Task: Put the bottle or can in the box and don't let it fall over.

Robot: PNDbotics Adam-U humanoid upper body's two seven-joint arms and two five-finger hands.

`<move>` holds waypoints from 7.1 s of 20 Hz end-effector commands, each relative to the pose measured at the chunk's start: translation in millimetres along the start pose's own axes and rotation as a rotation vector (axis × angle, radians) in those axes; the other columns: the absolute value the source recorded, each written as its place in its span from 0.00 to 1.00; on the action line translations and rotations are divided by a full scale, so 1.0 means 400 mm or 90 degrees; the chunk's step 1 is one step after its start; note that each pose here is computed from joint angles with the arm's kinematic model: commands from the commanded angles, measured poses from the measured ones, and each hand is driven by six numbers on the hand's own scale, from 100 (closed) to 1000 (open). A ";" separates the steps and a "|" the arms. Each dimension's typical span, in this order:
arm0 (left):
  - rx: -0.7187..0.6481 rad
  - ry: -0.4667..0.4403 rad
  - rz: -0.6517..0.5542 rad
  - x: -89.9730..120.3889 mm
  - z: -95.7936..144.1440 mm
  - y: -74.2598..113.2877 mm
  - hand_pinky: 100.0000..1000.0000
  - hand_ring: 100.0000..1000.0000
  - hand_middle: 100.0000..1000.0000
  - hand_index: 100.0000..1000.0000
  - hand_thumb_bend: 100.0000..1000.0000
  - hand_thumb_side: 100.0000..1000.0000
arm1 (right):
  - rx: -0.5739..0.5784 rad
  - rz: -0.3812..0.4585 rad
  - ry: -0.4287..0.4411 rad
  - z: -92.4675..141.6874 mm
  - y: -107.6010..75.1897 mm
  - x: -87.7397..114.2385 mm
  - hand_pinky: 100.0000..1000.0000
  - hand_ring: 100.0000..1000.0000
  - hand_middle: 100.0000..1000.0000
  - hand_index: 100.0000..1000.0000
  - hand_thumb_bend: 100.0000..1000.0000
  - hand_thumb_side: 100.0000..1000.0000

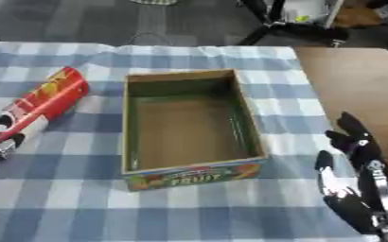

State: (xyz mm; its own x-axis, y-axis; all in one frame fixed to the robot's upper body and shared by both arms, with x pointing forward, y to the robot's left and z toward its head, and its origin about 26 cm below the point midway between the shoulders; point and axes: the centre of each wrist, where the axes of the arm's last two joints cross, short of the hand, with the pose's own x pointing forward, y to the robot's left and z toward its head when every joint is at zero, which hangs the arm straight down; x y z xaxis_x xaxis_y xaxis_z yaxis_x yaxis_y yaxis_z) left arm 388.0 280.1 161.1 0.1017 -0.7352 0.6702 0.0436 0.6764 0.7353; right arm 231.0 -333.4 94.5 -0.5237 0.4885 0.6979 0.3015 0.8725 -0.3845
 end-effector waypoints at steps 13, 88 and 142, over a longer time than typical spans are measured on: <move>0.050 0.058 -0.140 -0.007 0.015 -0.021 0.69 0.72 0.74 0.80 0.46 0.10 | 0.000 0.005 -0.013 -0.013 -0.011 0.012 0.85 0.85 1.00 0.93 0.00 0.42; 0.254 0.001 -0.039 0.134 0.076 0.134 0.59 0.57 0.49 0.56 0.00 0.00 | 0.000 0.009 -0.007 -0.016 -0.023 0.012 0.85 0.84 1.00 0.93 0.00 0.42; -0.006 -0.281 -0.306 0.499 0.068 -0.131 0.90 0.86 0.79 0.91 0.47 0.66 | 0.010 -0.003 -0.010 -0.040 -0.034 0.018 0.85 0.84 1.00 0.93 0.00 0.44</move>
State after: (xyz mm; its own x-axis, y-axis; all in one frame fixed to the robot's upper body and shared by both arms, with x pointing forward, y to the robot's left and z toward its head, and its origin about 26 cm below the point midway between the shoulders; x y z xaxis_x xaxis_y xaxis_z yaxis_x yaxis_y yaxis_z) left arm 378.7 95.5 247.2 -0.3424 -0.9006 0.2679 0.0248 0.2764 0.9607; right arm 236.7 -338.5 105.7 -0.5240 0.4717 0.7092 0.2811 0.8818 -0.3787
